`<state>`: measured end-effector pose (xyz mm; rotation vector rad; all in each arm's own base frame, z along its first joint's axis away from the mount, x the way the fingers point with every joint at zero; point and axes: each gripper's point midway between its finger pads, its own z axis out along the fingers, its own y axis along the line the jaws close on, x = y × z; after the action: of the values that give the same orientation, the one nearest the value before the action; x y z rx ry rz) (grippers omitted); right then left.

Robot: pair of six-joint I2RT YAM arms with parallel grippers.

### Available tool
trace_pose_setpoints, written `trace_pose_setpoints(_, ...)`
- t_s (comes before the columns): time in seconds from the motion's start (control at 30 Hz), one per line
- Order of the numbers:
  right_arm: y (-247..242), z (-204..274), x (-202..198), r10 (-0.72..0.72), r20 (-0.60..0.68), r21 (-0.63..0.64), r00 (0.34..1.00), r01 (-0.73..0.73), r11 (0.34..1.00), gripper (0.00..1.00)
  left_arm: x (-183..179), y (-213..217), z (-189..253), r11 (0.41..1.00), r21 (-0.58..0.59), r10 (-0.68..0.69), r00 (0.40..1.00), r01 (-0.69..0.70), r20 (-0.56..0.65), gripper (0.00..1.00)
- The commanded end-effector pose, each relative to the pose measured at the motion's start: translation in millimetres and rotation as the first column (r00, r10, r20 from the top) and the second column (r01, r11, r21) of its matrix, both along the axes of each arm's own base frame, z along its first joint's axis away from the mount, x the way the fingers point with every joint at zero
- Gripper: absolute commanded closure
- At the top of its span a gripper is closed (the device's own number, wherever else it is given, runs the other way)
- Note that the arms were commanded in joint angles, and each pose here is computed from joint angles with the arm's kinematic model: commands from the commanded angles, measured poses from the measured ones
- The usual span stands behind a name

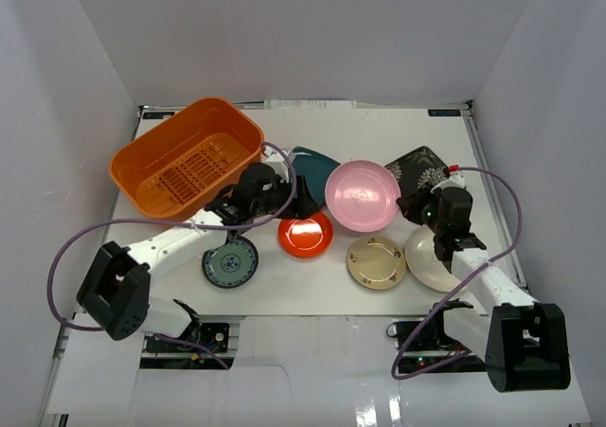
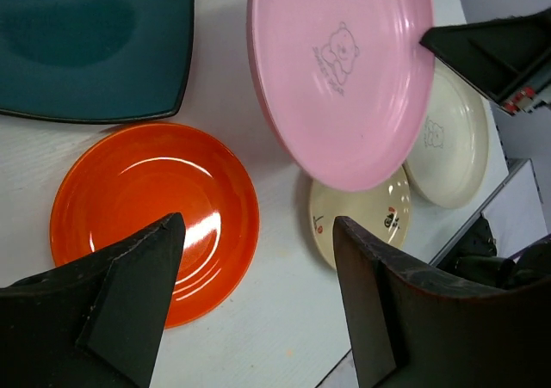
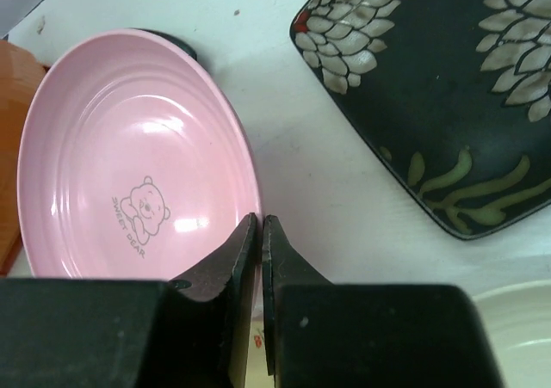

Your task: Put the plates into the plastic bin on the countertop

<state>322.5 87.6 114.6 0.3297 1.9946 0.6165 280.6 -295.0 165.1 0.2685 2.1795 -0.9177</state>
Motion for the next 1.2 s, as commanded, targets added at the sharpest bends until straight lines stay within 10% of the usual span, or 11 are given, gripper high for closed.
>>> trace_pose_setpoints(0.0,11,9,-15,0.057,0.023,0.044,0.998,-0.058,0.997,0.92,13,-19,24,0.998,-0.056,0.005,0.999,-0.002,0.051,0.20)
trace_pose_setpoints(0.3,25,21,-43,0.145,0.056,0.078,0.988,-0.149,0.986,0.92,27,-41,-3,0.999,-0.042,-0.007,1.000,0.007,0.016,0.34)
trace_pose_setpoints(0.57,30,23,-51,0.173,0.061,0.087,0.983,-0.178,0.980,0.92,29,-44,3,0.999,-0.031,-0.012,0.999,0.014,0.050,1.00)
trace_pose_setpoints(0.8,26,43,-62,0.194,0.088,0.026,0.977,-0.197,0.980,0.28,44,-19,82,0.996,-0.011,0.089,0.977,-0.089,0.195,1.00)
trace_pose_setpoints(1.0,22,40,-87,0.209,0.079,-0.005,0.975,-0.210,0.978,0.23,88,66,171,0.937,-0.057,0.345,0.891,-0.344,0.295,1.00)
trace_pose_setpoints(1.17,19,22,-104,0.218,0.042,-0.028,0.975,-0.217,0.976,0.24,127,207,166,0.755,-0.074,0.651,0.733,-0.651,0.199,1.00)
